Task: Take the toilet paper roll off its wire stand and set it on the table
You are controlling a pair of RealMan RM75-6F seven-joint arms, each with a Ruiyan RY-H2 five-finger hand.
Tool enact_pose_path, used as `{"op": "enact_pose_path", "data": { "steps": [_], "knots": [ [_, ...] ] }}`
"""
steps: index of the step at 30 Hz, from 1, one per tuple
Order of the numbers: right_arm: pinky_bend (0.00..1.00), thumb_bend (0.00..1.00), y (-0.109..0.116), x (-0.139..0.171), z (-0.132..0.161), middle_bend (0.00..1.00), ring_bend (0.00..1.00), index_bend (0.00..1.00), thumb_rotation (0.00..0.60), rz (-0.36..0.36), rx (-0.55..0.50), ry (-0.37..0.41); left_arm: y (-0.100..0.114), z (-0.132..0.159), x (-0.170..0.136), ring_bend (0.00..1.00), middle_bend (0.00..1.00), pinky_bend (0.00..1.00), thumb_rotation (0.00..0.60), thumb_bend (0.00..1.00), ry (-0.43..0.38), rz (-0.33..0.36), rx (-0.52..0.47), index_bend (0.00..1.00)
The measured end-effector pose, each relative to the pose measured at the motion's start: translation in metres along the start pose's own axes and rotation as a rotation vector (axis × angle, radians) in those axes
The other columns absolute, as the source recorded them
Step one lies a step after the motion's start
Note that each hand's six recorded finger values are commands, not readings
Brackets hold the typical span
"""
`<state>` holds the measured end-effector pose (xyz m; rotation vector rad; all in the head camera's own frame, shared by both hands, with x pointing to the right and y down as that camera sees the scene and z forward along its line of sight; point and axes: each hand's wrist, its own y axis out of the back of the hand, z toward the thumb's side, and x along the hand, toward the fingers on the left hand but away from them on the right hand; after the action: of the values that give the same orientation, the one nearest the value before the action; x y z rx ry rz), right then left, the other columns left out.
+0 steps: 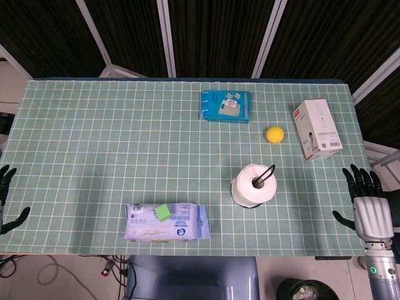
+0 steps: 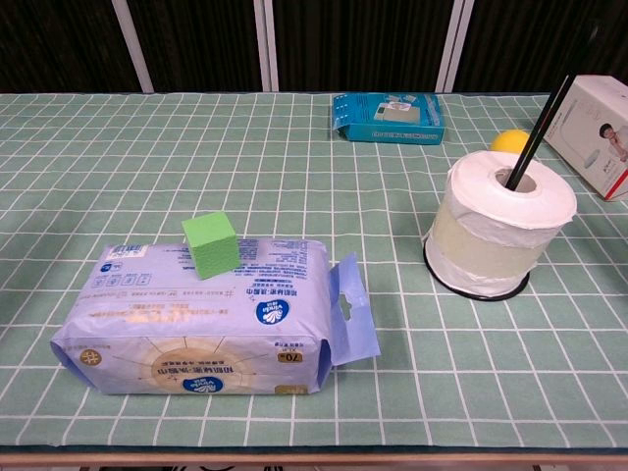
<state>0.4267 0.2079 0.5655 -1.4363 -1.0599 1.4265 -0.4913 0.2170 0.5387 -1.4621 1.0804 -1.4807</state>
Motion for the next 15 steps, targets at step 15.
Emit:
{"op": "enact_pose_path", "data": {
  "steps": [15],
  "knots": [
    [0.0, 0.0, 0.0027, 0.0013, -0.0023, 0.0, 0.0, 0.0, 0.6, -0.001, -0.005, -0.013, -0.0042, 0.0023, 0.003, 0.0, 0.0, 0.0, 0.6, 0.24, -0.004, -0.012, 0.001, 0.04]
  ]
}}
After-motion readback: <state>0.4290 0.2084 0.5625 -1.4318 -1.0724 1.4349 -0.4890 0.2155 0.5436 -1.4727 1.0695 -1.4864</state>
